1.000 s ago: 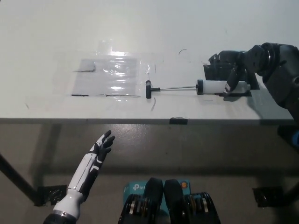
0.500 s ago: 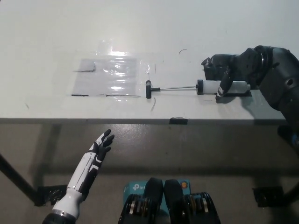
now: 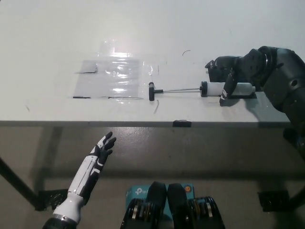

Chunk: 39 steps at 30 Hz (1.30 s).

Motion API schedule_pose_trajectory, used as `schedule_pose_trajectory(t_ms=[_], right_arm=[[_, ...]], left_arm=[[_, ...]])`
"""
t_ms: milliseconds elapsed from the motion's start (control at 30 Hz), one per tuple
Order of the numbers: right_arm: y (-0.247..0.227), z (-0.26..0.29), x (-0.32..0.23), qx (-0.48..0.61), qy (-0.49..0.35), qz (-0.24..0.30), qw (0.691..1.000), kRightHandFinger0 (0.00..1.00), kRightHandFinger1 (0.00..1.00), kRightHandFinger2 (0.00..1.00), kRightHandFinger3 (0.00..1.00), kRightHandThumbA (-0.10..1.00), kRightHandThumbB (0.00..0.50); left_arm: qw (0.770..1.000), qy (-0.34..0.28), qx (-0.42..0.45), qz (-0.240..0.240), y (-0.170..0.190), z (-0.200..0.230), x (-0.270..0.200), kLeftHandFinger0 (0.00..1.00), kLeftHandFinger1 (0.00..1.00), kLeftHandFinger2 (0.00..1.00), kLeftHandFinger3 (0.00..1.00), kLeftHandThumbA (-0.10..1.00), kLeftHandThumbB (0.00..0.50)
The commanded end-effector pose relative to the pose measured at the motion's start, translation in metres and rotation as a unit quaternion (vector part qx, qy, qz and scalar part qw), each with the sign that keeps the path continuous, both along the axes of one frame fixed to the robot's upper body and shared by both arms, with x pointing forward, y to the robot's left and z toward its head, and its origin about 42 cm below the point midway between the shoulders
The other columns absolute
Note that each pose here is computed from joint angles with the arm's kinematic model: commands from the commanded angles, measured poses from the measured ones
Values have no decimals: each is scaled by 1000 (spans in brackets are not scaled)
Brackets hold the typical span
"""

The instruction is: The robot uses right hand to pick up a small white air pumper and uses its left hand to compress it, and then puts it on the desk

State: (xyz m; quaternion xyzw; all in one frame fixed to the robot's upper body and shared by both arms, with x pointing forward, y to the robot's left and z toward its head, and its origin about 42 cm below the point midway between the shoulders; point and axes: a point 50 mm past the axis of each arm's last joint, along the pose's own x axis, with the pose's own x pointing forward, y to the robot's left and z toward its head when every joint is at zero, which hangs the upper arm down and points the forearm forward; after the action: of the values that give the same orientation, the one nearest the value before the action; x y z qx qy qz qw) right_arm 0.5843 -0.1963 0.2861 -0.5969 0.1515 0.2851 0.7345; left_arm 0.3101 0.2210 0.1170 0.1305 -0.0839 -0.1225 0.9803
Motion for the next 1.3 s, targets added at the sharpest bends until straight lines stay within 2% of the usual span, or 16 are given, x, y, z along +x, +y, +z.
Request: schedule_pose_trajectory(t_ms=[0,67,267,333,367,400,433,467,533,633,667,700,733,767,833,1267], right_arm=[[7,45,9,17,-22,9,1000,1000,1000,1000,1000,1000,304],[7,44,9,21,-17,11,1000,1000,1000,1000,1000,1000,296],[7,39,9,-19,-28,11,999,1000,1000,1000,1000,1000,357],[7,37,9,-26,-29,8,999,1000,1000,956,1000,1000,336],[9,35,9,-33,-32,5,999,1000,826,728,826,900,318],[9,33,9,-36,-34,5,999,1000,760,668,761,852,314],[10,32,9,-36,-37,7,999,730,548,479,480,675,278],[11,30,9,-40,-42,12,998,256,306,424,510,396,242],[18,26,8,-62,-82,33,994,390,572,570,361,-62,228],[21,27,9,-54,-93,26,994,304,502,564,514,-100,190],[21,26,9,-49,-99,25,994,263,466,533,393,-100,183],[19,24,8,-42,-104,23,993,170,452,693,433,-100,155],[17,21,8,-37,-109,22,993,221,596,946,639,-100,157],[16,21,8,-35,-110,22,993,247,708,1000,799,-100,150],[15,22,8,-34,-116,25,992,237,745,1000,1000,-100,155],[-4,18,8,-7,-123,4,992,241,680,990,1000,-100,166]], left_arm=[[999,-29,7,-14,4,14,3,1000,1000,1000,1000,1000,199],[999,-28,6,-14,4,14,3,1000,1000,1000,1000,1000,196],[999,-28,9,-16,4,15,4,1000,1000,1000,1000,1000,189],[999,-28,9,-15,4,15,4,1000,1000,1000,1000,1000,191],[999,-29,9,-14,4,16,4,1000,1000,1000,1000,1000,191],[999,-29,9,-14,4,16,4,1000,1000,1000,1000,1000,191],[999,-30,9,-13,4,16,4,1000,1000,1000,1000,1000,191],[999,-30,11,-12,4,17,4,1000,1000,1000,1000,1000,191],[999,-32,9,-9,7,18,5,1000,1000,1000,1000,1000,188],[999,-35,9,-8,7,19,7,1000,1000,1000,1000,1000,184],[999,-34,6,-10,7,19,8,1000,1000,1000,1000,1000,182],[999,-32,7,-9,7,19,6,1000,1000,1000,1000,1000,185],[999,-32,7,-9,7,18,5,1000,1000,1000,1000,1000,188],[999,-32,7,-10,7,18,5,1000,1000,1000,1000,1000,187],[999,-34,5,-9,7,17,6,1000,1000,1000,1000,1000,185],[999,-35,6,-10,8,17,9,1000,1000,1000,1000,1000,176]])
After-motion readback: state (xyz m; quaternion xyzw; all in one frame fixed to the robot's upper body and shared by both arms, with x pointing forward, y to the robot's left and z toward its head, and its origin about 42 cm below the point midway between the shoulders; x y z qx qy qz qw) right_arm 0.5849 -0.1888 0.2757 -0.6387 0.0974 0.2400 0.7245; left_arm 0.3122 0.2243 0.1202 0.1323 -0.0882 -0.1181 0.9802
